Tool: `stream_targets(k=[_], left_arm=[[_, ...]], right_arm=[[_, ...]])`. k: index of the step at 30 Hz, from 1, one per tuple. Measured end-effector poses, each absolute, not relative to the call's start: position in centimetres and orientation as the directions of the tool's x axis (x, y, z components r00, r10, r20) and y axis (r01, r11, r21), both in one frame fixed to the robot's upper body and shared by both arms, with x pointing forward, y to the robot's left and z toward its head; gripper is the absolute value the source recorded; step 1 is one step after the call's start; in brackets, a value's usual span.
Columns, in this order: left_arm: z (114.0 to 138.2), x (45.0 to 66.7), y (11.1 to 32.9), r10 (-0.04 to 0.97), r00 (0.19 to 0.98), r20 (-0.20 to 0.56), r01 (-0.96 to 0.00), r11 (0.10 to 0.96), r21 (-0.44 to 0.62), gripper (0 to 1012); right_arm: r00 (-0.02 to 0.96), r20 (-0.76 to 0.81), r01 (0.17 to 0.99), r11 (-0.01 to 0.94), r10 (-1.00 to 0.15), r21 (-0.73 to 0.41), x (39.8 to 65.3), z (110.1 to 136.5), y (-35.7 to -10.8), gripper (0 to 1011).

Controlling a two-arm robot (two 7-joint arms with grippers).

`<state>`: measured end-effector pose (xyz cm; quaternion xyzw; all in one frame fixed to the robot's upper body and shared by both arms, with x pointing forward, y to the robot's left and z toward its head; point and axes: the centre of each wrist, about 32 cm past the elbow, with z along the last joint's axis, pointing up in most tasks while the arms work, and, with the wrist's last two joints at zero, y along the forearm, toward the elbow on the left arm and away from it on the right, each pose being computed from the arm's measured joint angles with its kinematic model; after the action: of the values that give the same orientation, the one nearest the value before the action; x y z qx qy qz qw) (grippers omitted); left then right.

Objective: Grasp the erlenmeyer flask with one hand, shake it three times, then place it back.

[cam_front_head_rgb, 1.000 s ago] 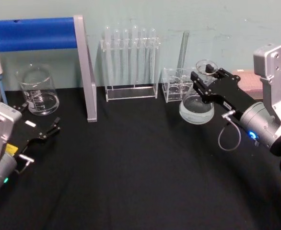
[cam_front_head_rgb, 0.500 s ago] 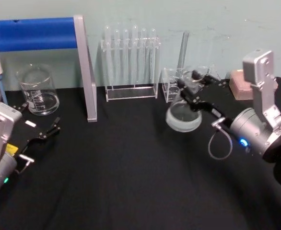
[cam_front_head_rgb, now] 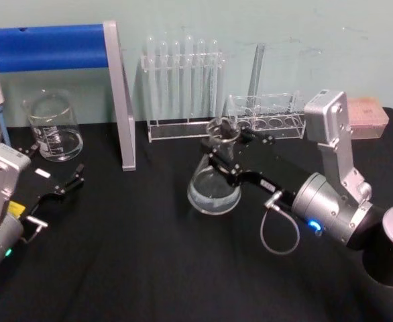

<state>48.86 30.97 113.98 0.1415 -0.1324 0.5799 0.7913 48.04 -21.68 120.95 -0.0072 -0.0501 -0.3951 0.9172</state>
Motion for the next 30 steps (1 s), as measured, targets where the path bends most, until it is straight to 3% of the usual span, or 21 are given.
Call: stream_targets(k=[18,30], left_arm=[[114.0,48.9,31.0,0.880,0.292,0.374,-0.955,0.287,0.070,1001],[114.0,48.9,31.0,0.880,0.292,0.374,-0.955,0.287,0.070,1001]], right_arm=[[0.783,0.087,0.618,0.786,-0.616,0.006,46.1,120.9,-19.9,453],[0.779,0.091,0.622,0.783,-0.620,0.007,46.1,120.8,-19.9,453]])
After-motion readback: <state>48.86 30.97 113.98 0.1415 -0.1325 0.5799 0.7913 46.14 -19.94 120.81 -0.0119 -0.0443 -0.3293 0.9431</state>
